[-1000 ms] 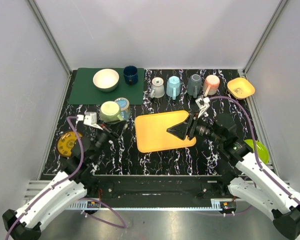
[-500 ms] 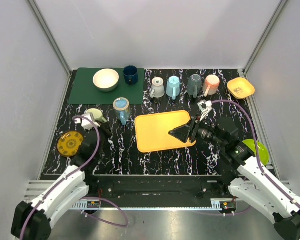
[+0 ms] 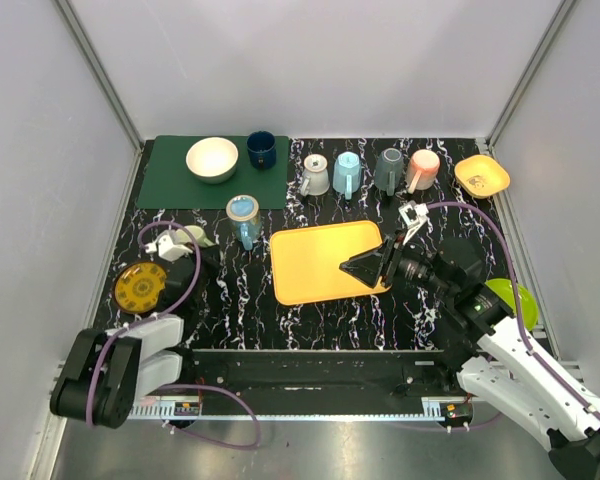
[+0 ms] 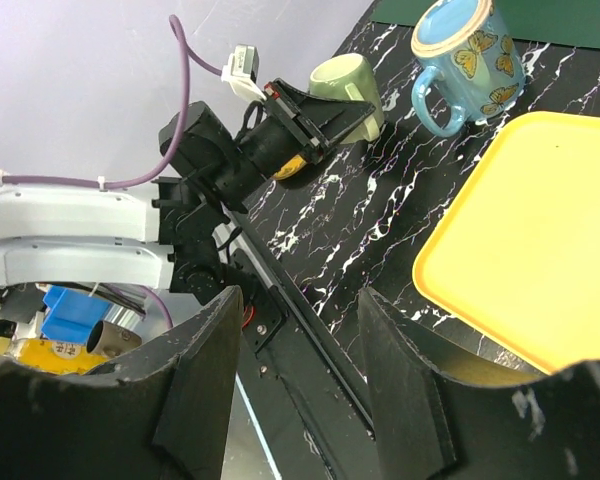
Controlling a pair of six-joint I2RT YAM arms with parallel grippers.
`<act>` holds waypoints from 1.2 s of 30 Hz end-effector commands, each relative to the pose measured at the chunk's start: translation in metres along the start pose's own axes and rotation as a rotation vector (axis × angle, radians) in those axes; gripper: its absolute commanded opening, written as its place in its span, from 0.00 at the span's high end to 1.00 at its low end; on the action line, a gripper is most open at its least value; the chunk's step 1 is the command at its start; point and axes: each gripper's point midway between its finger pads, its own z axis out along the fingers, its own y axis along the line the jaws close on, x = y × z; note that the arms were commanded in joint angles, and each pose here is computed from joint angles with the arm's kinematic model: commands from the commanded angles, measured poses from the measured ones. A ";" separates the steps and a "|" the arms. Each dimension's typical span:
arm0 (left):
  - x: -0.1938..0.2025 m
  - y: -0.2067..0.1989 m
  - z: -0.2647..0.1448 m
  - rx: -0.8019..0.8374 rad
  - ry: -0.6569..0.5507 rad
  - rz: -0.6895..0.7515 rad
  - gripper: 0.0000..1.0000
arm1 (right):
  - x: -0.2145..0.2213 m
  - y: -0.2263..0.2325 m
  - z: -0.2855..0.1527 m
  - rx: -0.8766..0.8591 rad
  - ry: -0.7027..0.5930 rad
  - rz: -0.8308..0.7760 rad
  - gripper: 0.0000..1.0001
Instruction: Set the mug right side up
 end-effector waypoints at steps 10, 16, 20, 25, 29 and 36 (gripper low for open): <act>-0.057 -0.048 0.027 0.259 -0.228 -0.165 1.00 | 0.002 -0.005 0.001 0.011 -0.003 -0.046 0.44; -0.047 -0.038 0.037 0.235 -0.213 -0.218 1.00 | 0.003 -0.007 0.000 0.020 0.001 -0.048 0.44; -0.032 -0.027 0.043 0.199 -0.171 -0.240 0.94 | 0.004 -0.009 0.001 0.030 0.009 -0.050 0.44; -0.016 -0.017 0.040 0.171 -0.115 -0.261 0.59 | 0.004 -0.011 0.000 0.039 0.007 -0.056 0.44; -0.008 -0.005 0.034 0.117 -0.089 -0.250 0.45 | 0.003 -0.011 0.000 0.043 0.007 -0.060 0.44; 0.004 -0.003 0.004 0.068 0.019 -0.247 0.33 | 0.001 -0.010 0.001 0.049 0.014 -0.060 0.44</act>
